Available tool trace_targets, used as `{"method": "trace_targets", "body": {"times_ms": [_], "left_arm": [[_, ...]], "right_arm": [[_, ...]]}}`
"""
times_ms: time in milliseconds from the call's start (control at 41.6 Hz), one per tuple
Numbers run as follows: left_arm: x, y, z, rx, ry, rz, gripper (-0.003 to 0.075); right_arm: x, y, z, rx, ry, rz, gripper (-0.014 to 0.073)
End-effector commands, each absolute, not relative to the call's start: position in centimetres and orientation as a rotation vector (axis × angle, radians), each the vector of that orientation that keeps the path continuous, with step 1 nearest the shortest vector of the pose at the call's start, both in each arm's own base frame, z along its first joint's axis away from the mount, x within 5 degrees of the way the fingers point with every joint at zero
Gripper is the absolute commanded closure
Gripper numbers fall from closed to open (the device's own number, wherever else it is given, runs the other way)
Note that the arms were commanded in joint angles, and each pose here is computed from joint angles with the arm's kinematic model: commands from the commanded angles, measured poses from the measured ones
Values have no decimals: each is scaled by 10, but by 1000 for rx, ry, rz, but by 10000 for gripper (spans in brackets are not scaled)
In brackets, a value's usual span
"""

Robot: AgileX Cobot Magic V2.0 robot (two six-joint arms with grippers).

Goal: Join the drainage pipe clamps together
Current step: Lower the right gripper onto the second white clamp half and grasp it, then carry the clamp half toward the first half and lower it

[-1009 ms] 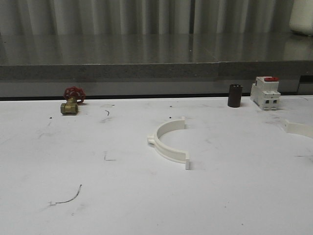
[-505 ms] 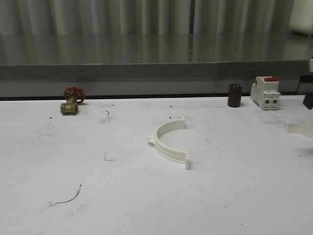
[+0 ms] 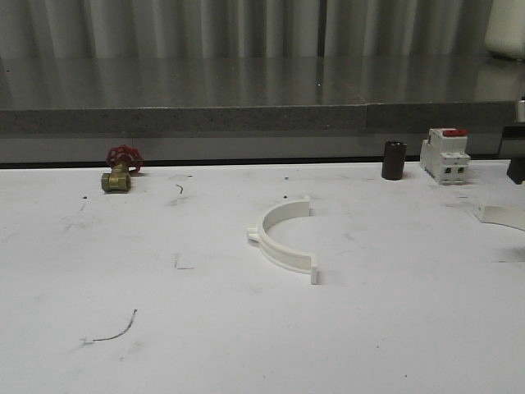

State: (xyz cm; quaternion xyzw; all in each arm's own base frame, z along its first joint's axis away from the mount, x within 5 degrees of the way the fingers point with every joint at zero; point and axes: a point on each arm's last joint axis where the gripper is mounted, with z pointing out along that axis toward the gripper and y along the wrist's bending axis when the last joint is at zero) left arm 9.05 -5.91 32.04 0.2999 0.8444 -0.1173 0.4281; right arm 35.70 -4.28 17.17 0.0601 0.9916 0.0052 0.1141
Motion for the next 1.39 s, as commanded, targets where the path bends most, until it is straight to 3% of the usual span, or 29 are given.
{"method": "trace_targets", "body": {"times_ms": [0,192,409,721,889,1081,1370], "left_arm": [[94,-61,334,708,2025,-314,437],[94,-61,334,708,2025,-314,437],[94,-61,334,708,2025,-314,437],[94,-61,334,708,2025,-314,437],[94,-61,334,708,2025,-314,437],[94,-61,334,708,2025,-314,437],[94,-61,334,708,2025,-314,437]], "right_arm": [[360,-45,196,151,2828,-4,421],[360,-45,198,155,2828,2,421],[354,-28,226,148,2801,57,421],[341,47,278,-4,2792,132,421],[336,92,295,-25,2757,63,421],[327,113,300,88,2784,51,421],[330,118,295,60,2777,30,421]]}}
